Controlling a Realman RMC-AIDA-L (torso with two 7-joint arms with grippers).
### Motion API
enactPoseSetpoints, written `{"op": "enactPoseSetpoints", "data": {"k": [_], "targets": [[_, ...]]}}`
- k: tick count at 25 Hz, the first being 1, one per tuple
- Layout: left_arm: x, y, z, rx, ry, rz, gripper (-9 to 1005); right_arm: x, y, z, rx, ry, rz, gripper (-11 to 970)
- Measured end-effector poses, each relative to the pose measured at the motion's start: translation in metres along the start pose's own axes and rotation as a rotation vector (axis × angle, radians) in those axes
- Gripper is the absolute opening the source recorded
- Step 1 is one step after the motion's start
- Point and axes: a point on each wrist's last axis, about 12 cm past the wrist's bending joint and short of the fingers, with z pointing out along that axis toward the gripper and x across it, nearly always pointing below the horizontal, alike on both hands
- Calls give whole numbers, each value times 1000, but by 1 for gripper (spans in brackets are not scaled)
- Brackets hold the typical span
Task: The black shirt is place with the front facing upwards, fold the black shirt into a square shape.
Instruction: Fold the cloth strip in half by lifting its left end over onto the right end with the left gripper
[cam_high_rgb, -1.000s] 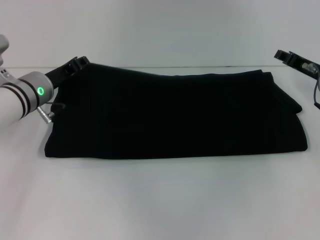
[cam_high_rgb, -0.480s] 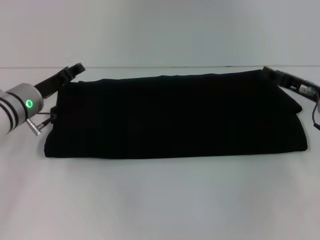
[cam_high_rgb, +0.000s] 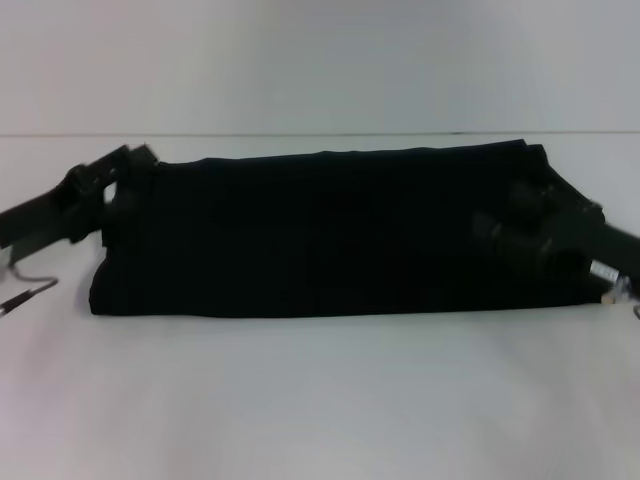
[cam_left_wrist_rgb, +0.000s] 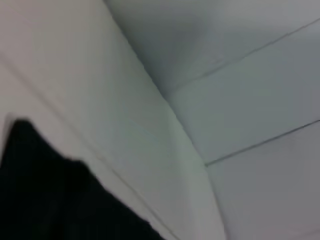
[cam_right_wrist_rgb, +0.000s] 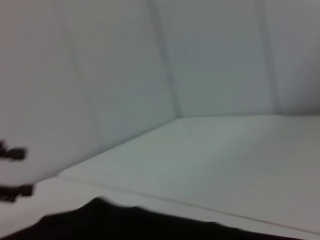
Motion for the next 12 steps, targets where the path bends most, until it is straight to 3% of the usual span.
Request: {"op": "enactPoseSetpoints", "data": {"k": [3, 7, 12], "targets": [[5, 6, -24, 16, 53, -89, 911, 6, 13, -4, -83, 4, -88, 776], [14, 18, -48, -46, 91, -160, 917, 15, 27, -1, -171, 42, -147, 919], [21, 32, -63, -137, 105, -222, 921, 28, 35, 4, -197, 102, -176, 946]]}}
